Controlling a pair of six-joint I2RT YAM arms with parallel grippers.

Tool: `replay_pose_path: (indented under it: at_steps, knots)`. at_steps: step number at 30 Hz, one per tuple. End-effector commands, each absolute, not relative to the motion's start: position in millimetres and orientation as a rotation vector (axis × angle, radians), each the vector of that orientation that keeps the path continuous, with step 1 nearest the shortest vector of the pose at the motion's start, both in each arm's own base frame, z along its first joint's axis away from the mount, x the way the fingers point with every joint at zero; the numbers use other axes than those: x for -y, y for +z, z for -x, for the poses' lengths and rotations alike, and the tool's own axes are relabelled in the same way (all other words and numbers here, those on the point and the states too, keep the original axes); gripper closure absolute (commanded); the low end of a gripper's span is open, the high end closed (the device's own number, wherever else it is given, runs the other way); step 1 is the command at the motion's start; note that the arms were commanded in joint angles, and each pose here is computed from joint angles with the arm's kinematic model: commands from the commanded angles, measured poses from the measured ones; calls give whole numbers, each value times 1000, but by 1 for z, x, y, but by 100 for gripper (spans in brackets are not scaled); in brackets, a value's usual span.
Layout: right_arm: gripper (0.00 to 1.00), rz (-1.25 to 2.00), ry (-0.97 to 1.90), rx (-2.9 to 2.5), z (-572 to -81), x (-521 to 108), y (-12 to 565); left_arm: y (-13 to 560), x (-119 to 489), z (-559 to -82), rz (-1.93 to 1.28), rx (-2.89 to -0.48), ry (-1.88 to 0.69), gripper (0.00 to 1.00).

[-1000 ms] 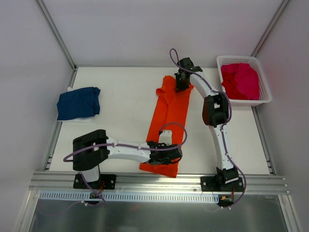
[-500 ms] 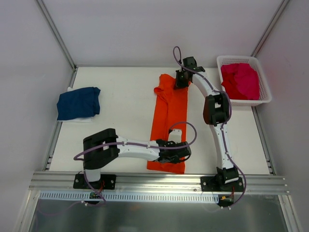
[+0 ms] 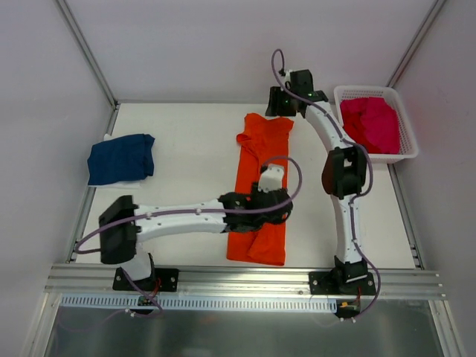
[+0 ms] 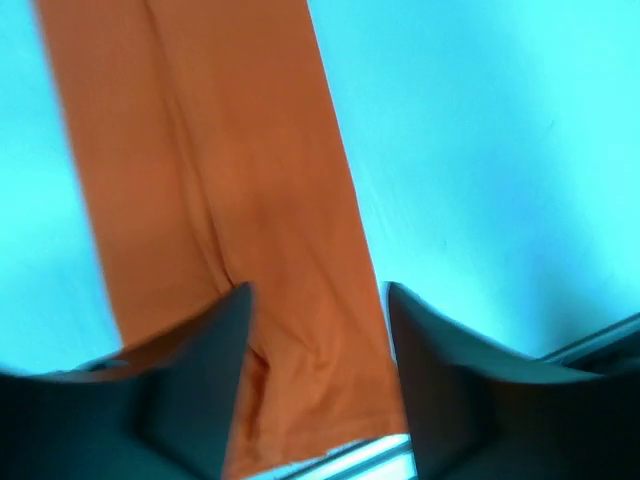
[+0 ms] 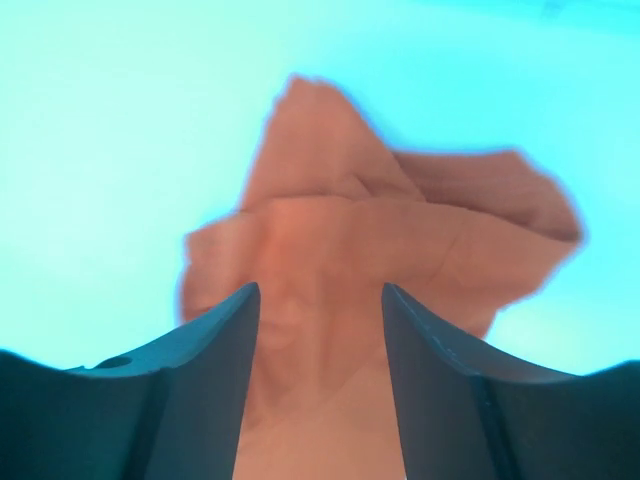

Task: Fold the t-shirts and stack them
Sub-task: Fold the tshirt

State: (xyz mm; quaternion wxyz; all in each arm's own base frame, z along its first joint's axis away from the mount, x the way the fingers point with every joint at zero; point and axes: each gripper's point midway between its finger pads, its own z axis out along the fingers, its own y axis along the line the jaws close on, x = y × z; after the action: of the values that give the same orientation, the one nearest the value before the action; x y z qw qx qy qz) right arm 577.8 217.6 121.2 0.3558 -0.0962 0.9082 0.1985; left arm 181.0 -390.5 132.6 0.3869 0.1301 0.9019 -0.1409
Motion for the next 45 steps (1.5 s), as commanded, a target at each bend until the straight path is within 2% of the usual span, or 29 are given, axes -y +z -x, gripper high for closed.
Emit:
replay_pose_path:
  at_steps: [1,2,3,4,7,10,11,13,15,18,25,30,32,39,40,41,44,45]
  knots:
    - [43,287,490,-2027,-541,-205,312,241,331,-234,-190,-2046,-313,37]
    - [43,271,495,-2029,-513,-198,336,247,316,-242,-151,-2026,-288,14]
    - [43,256,494,-2056,-497,-194,337,252,298,-245,-118,-2015,-282,4]
    - [40,241,476,-2114,-465,-188,331,250,277,-260,-64,-2018,-245,1]
    - [37,269,470,-2200,-410,-196,304,225,242,-273,24,-2093,-251,1]
    - [34,293,309,-2289,-354,-192,248,192,224,-271,73,-2162,-219,1]
    - [35,310,285,-2351,-325,-196,217,178,219,-269,72,-2183,-191,1]
    - [39,302,254,-2393,-306,-198,190,167,219,-265,85,-2211,-191,1]
    - [49,317,237,-2468,-275,-205,150,154,218,-261,92,-2243,-193,1]
    - [52,388,144,-2525,-242,-212,110,143,213,-257,99,-2263,-175,1]
    - [52,446,-75,-2551,-200,-225,73,128,204,-248,101,-2293,-167,1]
    - [51,485,-172,-2500,-178,-229,80,115,205,-238,82,-2344,-185,1]
    - [50,447,-214,-2506,-167,-220,83,102,209,-227,90,-2402,-229,5]
    - [39,299,-175,-2513,-128,-189,70,57,212,-182,81,-2511,-390,4]
    - [37,284,-172,-2503,-125,-184,70,57,211,-177,81,-2507,-425,3]
    - [28,283,-161,-2489,-119,-176,71,49,208,-168,79,-2524,-435,2]
    - [18,226,-119,-2449,-112,-166,67,50,211,-150,46,-2482,-559,1]
    - [18,191,-56,-2435,-111,-167,71,51,213,-146,42,-2468,-596,1]
